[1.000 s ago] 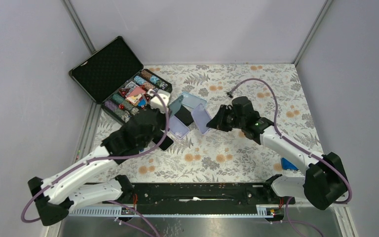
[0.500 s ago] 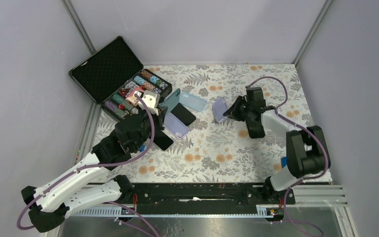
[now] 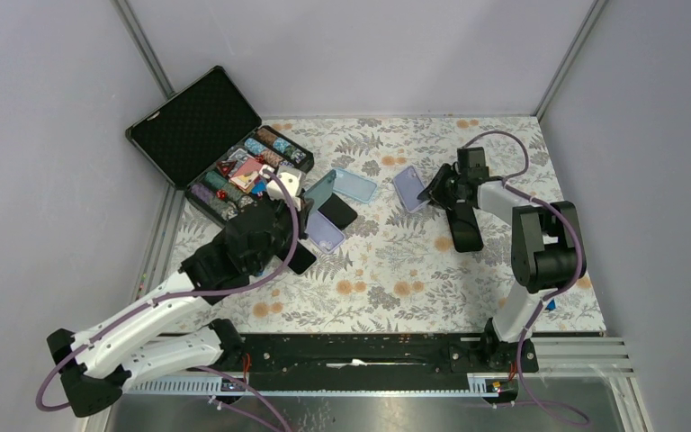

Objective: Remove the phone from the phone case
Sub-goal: Place the phone case at the center of the board, then place the phone at the center of the board.

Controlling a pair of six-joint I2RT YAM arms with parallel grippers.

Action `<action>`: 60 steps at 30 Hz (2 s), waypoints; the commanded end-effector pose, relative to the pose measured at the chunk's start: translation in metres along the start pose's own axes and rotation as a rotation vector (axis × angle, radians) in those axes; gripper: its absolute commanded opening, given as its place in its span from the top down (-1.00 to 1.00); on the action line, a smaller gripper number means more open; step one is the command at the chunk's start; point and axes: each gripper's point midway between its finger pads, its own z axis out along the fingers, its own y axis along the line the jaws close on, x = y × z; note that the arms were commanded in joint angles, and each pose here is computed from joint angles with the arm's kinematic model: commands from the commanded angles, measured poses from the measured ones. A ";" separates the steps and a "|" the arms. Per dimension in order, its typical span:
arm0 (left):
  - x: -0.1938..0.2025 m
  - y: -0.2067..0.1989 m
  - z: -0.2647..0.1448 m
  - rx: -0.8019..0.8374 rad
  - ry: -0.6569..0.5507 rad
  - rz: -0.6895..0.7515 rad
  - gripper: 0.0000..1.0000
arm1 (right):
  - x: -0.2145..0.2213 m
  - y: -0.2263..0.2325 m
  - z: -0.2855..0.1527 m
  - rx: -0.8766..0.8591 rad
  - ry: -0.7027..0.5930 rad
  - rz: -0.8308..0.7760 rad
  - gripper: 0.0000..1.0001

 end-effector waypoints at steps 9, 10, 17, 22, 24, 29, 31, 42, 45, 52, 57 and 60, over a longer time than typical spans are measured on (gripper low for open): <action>-0.052 -0.011 0.015 0.018 -0.105 0.044 1.00 | -0.049 -0.028 -0.033 0.254 -0.152 -0.166 -0.39; -0.050 -0.014 0.018 0.027 -0.099 0.047 1.00 | -0.052 -0.029 -0.038 0.265 -0.167 -0.178 -0.46; -0.046 -0.051 0.059 0.131 -0.094 0.091 1.00 | -0.049 -0.049 -0.072 0.353 -0.257 -0.197 -0.74; -0.025 -0.086 0.106 0.230 -0.035 0.228 1.00 | -0.028 -0.049 -0.089 0.328 -0.225 -0.181 -0.75; -0.009 -0.090 0.129 0.221 0.028 0.273 1.00 | -0.023 -0.050 -0.095 0.329 -0.218 -0.186 -0.75; 0.025 -0.098 0.169 0.194 0.121 0.342 1.00 | -0.022 -0.054 -0.112 0.338 -0.259 -0.186 -0.75; 0.040 -0.096 0.183 0.168 0.152 0.373 1.00 | -0.024 -0.060 -0.116 0.356 -0.271 -0.184 -0.75; 0.088 -0.097 0.231 0.063 0.316 0.612 1.00 | -0.029 -0.064 -0.127 0.315 -0.264 -0.120 -0.74; 0.103 -0.096 0.235 0.026 0.347 0.688 1.00 | -0.040 -0.068 -0.141 0.325 -0.302 -0.092 -0.74; 0.145 -0.114 0.238 0.041 0.413 0.776 1.00 | -0.050 -0.071 -0.162 0.373 -0.357 -0.098 -0.74; 0.176 -0.123 0.239 0.018 0.488 0.844 1.00 | -0.051 -0.070 -0.166 0.370 -0.368 -0.091 -0.74; 0.196 -0.122 0.237 0.008 0.548 0.886 0.95 | -0.051 -0.070 -0.166 0.367 -0.369 -0.090 -0.74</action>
